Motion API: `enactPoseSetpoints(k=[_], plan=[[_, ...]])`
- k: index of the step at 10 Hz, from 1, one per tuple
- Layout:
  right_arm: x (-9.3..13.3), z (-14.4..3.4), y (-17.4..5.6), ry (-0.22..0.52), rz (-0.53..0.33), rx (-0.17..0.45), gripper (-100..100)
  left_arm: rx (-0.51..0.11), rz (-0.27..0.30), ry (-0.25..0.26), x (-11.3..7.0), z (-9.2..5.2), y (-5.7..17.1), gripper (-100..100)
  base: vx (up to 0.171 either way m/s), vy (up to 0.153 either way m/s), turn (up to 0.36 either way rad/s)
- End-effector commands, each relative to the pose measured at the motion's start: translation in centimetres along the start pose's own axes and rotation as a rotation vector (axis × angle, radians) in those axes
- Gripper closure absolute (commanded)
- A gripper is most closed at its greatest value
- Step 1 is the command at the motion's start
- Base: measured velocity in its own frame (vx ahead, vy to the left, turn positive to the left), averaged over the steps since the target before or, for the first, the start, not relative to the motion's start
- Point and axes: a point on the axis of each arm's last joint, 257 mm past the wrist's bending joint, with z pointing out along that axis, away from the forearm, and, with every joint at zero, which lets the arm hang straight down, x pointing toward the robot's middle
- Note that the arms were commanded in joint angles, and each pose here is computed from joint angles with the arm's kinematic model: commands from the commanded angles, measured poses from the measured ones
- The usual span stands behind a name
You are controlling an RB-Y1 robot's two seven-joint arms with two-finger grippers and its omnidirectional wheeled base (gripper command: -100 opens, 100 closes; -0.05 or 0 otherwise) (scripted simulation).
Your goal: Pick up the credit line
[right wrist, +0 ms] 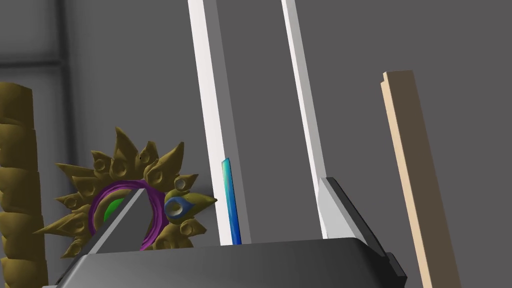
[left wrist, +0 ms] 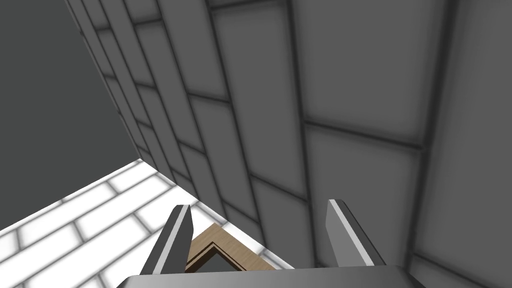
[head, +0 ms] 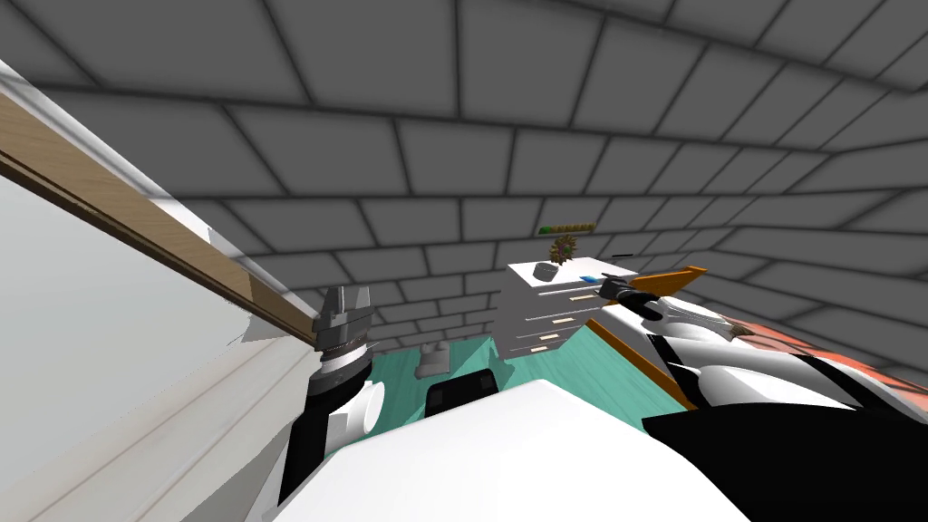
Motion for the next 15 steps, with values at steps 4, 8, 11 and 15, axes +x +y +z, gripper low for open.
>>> enactPoseSetpoints(k=[4,8,11,15], plan=[[0.5,-0.6,-0.2,-0.020,-0.013,0.022,-100,0.000,0.000,0.000,0.0,0.0,0.0,0,0.069,0.021,-0.044],[0.4,-0.6,-0.2,-0.020,-0.006,0.021,100,0.000,0.000,0.000,0.0,0.0,0.0,0,0.005,0.001,0.000],[0.4,-0.5,-0.8,-0.021,-0.007,0.031,0,0.000,0.000,0.000,0.0,0.0,0.0,0,0.000,0.000,0.000],[-0.5,0.5,0.0,0.017,-0.030,-0.010,100,0.000,0.000,0.000,0.0,0.0,0.0,0,-0.119,-0.031,0.089]])
